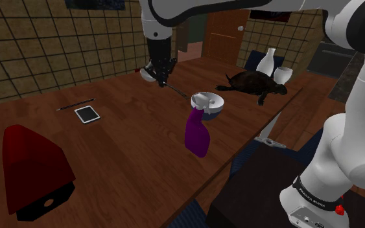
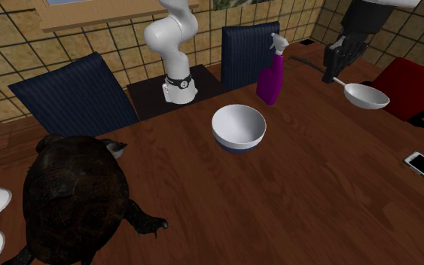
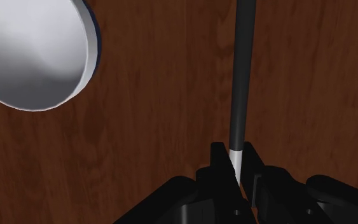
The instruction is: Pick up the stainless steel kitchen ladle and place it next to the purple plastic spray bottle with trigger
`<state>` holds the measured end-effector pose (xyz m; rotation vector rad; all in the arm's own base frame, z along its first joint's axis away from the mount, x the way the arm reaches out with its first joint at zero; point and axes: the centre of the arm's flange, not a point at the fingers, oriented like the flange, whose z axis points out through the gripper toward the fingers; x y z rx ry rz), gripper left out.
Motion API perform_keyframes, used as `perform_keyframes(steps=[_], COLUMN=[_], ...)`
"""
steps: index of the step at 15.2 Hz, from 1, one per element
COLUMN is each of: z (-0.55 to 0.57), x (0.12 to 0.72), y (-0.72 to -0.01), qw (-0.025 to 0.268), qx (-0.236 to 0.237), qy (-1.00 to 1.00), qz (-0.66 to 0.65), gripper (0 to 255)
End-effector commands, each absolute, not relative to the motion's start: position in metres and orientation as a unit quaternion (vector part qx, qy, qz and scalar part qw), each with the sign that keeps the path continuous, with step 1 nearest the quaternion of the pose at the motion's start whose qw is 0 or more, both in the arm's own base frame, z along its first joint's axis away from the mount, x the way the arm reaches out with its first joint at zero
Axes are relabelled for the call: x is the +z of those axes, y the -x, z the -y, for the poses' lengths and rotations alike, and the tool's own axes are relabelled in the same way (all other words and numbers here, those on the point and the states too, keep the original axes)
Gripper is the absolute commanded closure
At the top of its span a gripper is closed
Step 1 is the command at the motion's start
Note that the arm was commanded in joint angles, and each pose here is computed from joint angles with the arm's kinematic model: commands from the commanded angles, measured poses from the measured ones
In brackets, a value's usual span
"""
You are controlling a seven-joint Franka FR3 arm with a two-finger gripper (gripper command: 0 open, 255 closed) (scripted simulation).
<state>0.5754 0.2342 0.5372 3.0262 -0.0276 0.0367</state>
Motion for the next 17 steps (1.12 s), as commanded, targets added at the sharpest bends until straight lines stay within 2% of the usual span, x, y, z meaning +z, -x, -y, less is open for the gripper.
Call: perform_keyframes(steps=[1,17], z=[-0.235,-0.235], x=[0.527,0.443], y=[-0.575,-0.575], qw=[0.057,0.057], qx=[0.012,0.012], qy=[-0.998,-0.998], qz=[0.009,0.009], gripper=[255,255])
